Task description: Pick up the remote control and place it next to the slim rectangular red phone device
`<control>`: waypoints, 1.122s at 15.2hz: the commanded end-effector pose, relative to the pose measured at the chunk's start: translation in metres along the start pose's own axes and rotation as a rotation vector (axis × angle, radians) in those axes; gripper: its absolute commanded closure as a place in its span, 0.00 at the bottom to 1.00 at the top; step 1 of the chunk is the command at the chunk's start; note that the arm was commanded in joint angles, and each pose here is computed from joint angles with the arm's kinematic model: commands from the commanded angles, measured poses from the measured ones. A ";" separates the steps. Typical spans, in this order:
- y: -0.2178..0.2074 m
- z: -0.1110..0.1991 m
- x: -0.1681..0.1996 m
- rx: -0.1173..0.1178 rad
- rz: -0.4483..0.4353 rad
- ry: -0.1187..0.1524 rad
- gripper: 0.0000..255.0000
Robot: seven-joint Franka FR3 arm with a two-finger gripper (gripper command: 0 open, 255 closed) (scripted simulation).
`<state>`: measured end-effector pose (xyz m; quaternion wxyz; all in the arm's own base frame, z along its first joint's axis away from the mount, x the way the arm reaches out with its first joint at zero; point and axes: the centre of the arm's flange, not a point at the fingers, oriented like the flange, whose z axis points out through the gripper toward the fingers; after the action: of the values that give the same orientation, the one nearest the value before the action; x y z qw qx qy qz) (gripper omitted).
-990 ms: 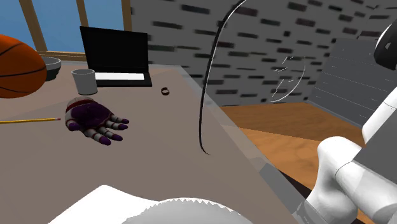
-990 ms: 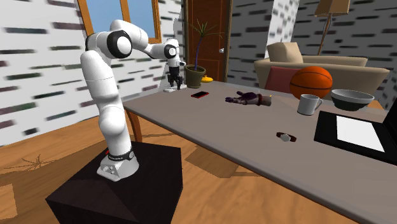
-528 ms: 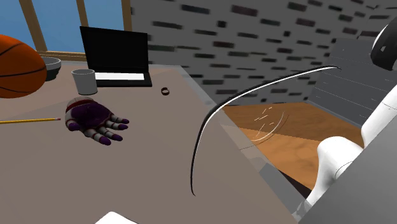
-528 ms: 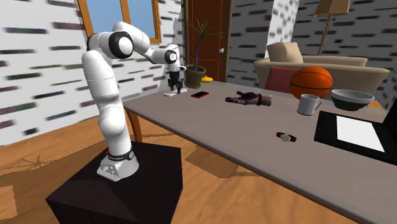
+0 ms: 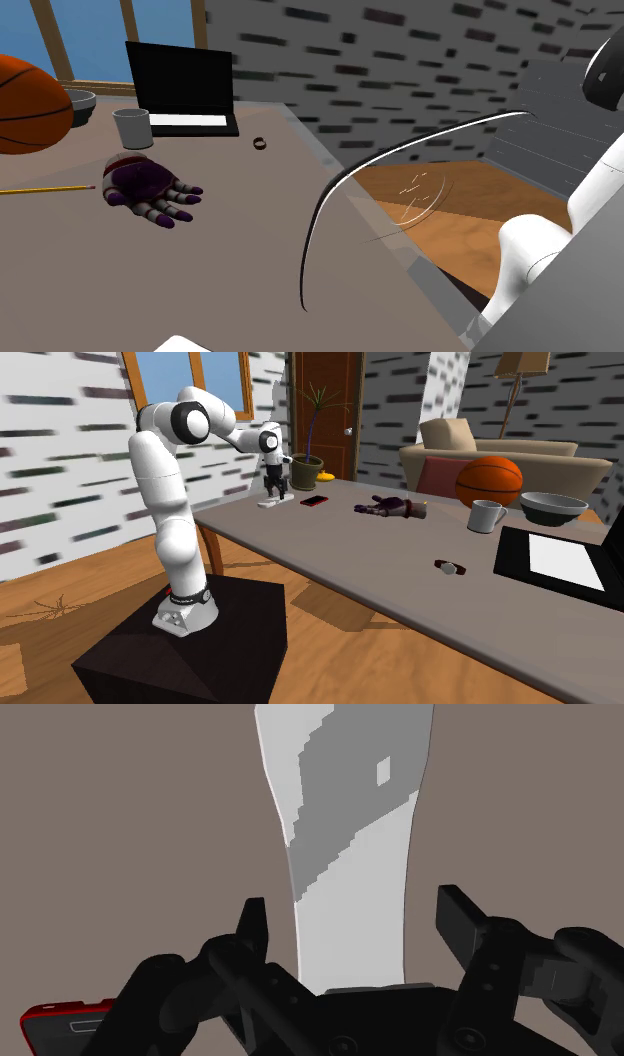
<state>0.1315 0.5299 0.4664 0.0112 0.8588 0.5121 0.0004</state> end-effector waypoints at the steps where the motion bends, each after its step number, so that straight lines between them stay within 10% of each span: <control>1: 0.000 0.000 0.000 0.000 0.000 0.000 0.00; 17: 0.000 -0.050 0.000 0.000 0.000 0.000 0.00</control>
<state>0.1309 0.5309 0.5164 0.0112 0.8588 0.5121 0.0005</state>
